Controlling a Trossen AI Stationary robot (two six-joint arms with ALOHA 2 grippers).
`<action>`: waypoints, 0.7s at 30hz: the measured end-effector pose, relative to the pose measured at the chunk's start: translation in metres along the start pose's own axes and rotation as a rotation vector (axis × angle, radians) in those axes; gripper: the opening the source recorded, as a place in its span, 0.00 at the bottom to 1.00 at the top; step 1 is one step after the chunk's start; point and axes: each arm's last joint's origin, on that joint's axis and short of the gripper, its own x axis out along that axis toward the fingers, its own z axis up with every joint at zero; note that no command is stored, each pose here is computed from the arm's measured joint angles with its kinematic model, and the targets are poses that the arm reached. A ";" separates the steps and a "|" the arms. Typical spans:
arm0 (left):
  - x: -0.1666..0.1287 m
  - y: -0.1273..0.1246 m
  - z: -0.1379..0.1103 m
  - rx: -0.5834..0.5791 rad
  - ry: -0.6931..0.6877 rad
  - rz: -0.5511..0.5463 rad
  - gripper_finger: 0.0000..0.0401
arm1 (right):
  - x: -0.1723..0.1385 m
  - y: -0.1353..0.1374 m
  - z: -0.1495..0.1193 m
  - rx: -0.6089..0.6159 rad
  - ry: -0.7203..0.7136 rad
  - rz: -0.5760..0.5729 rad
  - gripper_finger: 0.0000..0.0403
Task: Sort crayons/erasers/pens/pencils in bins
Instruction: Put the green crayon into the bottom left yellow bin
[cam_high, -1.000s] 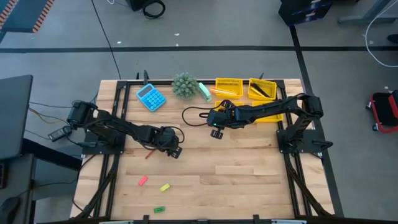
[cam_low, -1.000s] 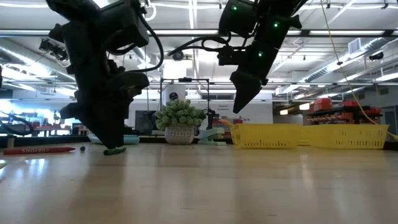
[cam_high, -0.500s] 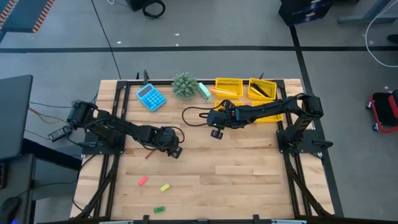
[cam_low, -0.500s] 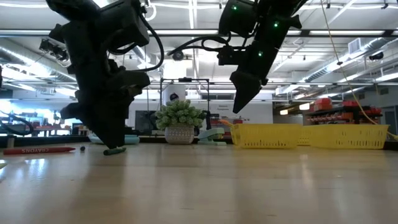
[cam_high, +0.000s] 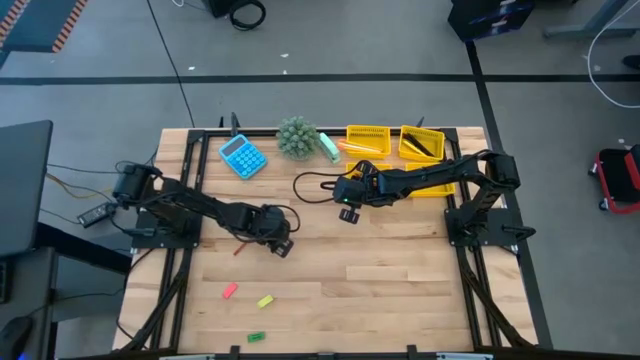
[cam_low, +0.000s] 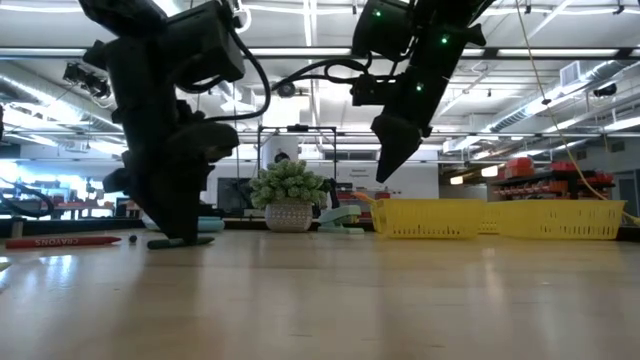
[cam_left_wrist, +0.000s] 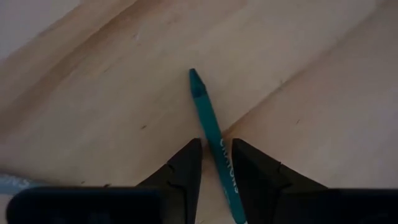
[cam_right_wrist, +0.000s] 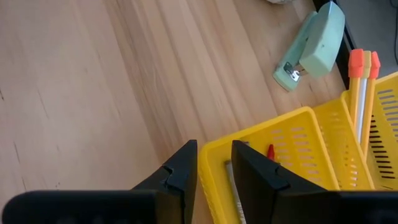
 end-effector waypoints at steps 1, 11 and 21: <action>0.000 0.000 0.001 0.022 -0.007 0.005 0.24 | 0.000 0.000 0.000 -0.001 0.002 0.000 0.26; -0.002 -0.004 0.004 0.294 -0.046 0.010 0.08 | 0.000 0.001 0.002 0.069 -0.016 0.011 0.26; -0.001 -0.010 0.019 0.561 -0.152 -0.056 0.08 | -0.010 0.012 -0.011 0.157 0.064 0.002 0.26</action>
